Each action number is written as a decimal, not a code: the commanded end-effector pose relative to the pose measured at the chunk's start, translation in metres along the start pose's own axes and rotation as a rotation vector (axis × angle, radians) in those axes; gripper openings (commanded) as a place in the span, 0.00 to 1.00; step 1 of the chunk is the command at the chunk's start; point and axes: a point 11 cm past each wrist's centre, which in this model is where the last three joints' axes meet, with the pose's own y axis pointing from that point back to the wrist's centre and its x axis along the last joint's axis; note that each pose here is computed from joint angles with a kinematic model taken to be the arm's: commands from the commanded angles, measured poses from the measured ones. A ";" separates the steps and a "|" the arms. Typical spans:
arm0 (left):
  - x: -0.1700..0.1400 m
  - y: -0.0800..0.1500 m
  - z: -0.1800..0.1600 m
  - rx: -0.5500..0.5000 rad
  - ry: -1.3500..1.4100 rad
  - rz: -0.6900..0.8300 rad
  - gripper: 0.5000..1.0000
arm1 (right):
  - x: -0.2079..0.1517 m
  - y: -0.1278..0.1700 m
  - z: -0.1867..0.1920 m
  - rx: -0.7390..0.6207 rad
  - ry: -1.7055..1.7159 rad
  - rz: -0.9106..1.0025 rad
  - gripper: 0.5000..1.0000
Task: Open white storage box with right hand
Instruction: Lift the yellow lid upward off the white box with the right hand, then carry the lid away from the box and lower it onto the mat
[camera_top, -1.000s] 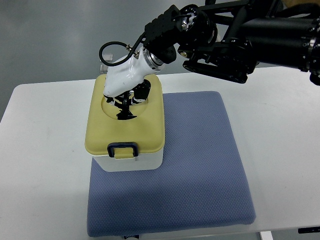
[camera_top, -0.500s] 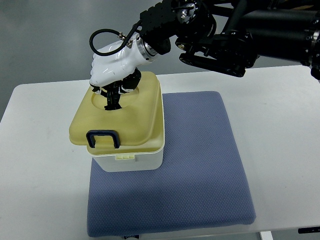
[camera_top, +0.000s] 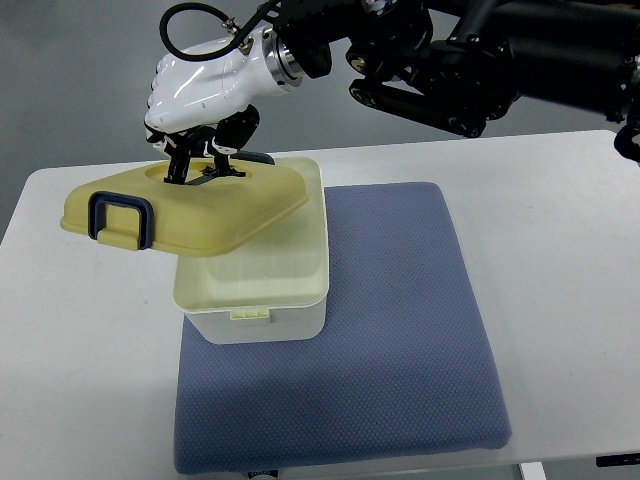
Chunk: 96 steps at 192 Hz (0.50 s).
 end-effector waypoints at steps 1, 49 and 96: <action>0.000 0.000 0.000 0.001 0.000 0.000 1.00 | 0.005 0.004 0.009 -0.028 -0.023 0.039 0.00; 0.000 0.000 0.000 0.001 0.000 0.000 1.00 | 0.007 0.027 0.032 -0.097 -0.086 0.110 0.00; 0.000 0.000 0.000 0.001 0.000 0.000 1.00 | 0.009 0.063 0.070 -0.219 -0.198 0.207 0.00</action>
